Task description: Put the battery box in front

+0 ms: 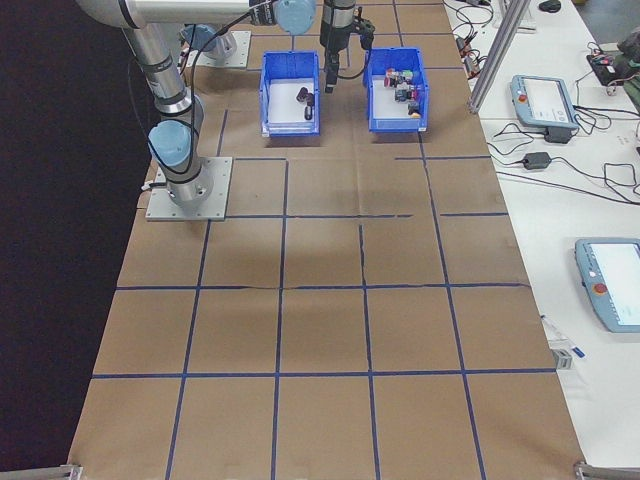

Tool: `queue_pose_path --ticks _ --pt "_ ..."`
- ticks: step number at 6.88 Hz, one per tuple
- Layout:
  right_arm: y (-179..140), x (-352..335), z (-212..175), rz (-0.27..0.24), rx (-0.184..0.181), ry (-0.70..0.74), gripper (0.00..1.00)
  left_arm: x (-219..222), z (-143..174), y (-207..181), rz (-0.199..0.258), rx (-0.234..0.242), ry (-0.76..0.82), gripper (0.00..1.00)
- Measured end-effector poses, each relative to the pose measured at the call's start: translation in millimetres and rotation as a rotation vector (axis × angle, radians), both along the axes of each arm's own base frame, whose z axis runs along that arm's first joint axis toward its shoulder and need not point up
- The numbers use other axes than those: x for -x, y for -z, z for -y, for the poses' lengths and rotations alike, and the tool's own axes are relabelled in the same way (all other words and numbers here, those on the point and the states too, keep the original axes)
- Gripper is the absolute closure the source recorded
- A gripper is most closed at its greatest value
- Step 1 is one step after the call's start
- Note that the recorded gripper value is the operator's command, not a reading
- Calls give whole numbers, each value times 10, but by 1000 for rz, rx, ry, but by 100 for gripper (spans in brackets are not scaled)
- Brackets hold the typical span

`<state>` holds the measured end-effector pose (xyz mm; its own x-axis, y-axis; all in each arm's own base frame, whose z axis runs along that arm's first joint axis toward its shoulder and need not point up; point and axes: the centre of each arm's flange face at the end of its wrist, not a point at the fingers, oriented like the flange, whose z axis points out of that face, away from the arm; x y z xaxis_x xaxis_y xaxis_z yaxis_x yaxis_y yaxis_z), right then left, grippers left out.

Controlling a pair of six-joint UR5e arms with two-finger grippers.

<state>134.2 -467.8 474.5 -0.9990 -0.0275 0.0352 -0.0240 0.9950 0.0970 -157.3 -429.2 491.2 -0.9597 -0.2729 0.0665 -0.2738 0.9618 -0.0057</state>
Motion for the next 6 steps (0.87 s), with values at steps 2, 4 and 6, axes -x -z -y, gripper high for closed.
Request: queue_pose_path --ticks 2,4,6 --pt "132 -19 192 21 10 -166 0 40 -162 79 -3 -21 -210 2" --pt "309 -48 529 38 59 -415 0 265 -365 237 -8 -39 -402 2" --pt "397 -189 859 53 66 -699 0 687 -760 467 -5 -67 -612 1"
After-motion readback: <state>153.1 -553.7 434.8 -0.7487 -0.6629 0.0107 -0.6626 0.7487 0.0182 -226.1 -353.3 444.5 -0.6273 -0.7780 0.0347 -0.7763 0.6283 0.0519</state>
